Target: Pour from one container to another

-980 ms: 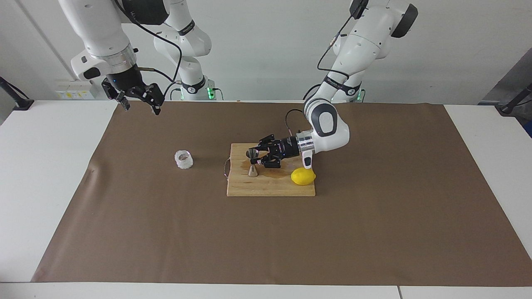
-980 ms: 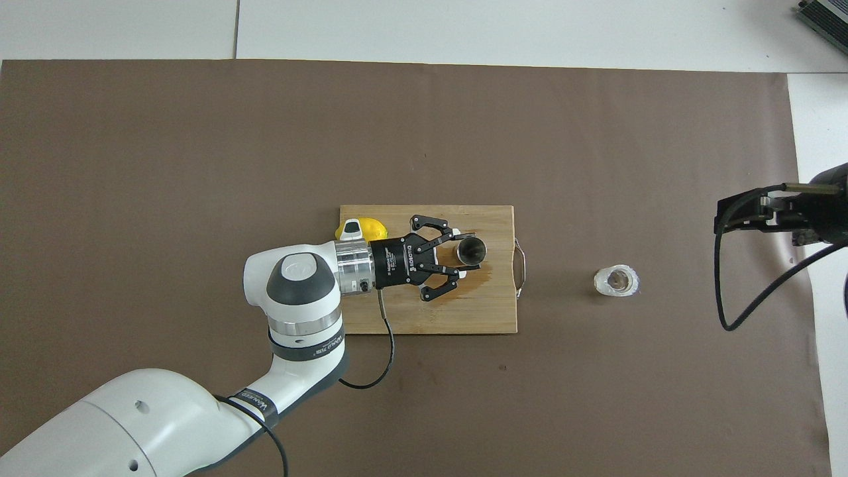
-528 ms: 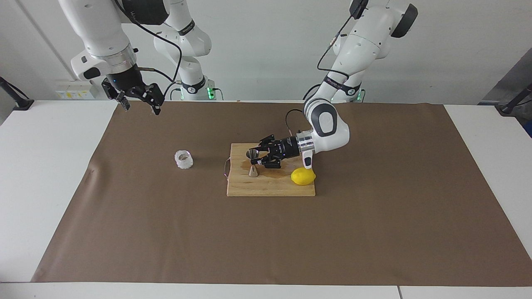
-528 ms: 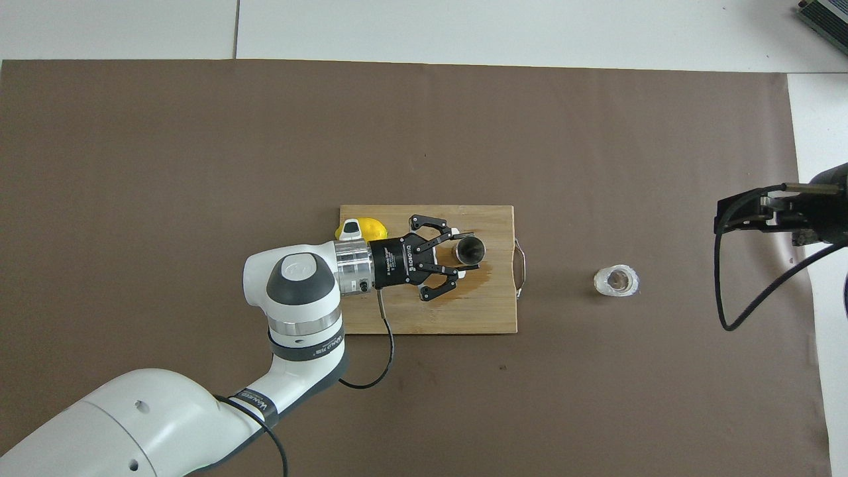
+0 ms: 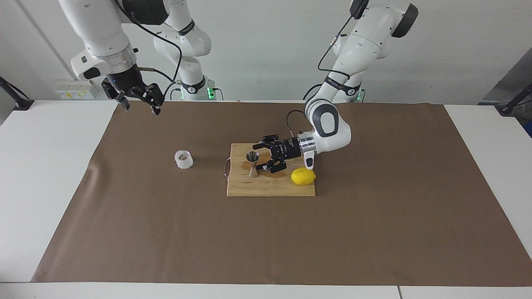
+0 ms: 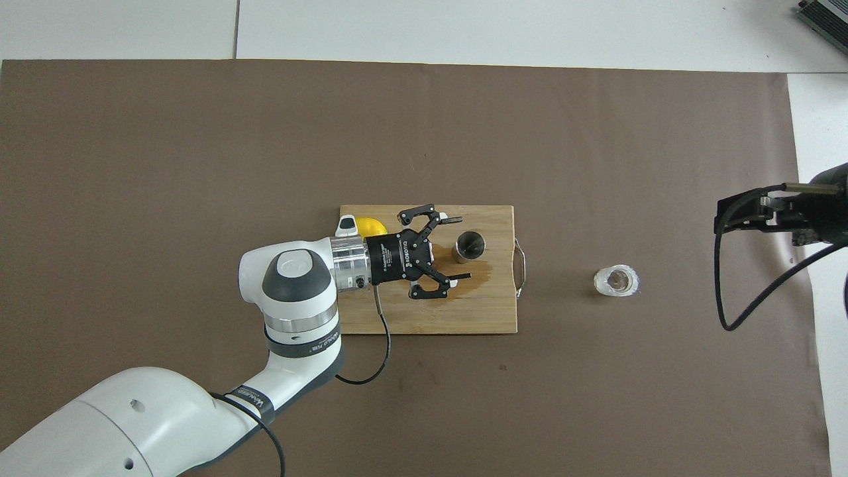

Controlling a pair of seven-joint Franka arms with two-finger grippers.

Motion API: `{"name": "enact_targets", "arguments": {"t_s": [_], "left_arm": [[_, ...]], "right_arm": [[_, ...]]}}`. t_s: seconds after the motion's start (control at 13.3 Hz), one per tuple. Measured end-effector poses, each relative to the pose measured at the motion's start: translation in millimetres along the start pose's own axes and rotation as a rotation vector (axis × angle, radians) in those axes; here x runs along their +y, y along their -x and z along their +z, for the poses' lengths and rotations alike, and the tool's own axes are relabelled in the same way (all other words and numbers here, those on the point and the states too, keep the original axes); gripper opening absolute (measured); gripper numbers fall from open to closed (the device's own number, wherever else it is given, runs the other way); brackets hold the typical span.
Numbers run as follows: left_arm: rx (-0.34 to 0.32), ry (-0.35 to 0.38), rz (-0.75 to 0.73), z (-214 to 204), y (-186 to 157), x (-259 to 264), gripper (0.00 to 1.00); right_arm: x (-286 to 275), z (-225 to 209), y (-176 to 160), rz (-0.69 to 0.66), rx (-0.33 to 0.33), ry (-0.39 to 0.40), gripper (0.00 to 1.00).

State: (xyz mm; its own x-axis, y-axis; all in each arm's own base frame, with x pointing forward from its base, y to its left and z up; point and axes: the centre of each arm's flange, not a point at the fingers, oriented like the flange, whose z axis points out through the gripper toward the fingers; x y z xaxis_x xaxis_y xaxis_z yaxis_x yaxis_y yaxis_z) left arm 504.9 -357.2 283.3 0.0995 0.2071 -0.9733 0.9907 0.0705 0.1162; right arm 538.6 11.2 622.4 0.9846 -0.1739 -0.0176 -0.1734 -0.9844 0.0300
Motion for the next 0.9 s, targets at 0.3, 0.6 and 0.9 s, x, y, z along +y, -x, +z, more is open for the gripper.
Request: {"name": "enact_targets", "arguments": {"t_s": [0.3, 0.6, 0.9], "left_arm": [[-0.007, -0.066, 0.148, -32, 17, 41, 1.00], [0.037, -0.199, 0.316, -76, 25, 73, 1.00], [0.177, -0.339, 0.514, -117, 45, 96, 1.00]], "right_arm": [[0, 0, 0, 0.000, 0.000, 0.000, 1.00], [0, 0, 0, 0.000, 0.000, 0.000, 1.00], [0, 0, 0, 0.000, 0.000, 0.000, 1.00]]}}
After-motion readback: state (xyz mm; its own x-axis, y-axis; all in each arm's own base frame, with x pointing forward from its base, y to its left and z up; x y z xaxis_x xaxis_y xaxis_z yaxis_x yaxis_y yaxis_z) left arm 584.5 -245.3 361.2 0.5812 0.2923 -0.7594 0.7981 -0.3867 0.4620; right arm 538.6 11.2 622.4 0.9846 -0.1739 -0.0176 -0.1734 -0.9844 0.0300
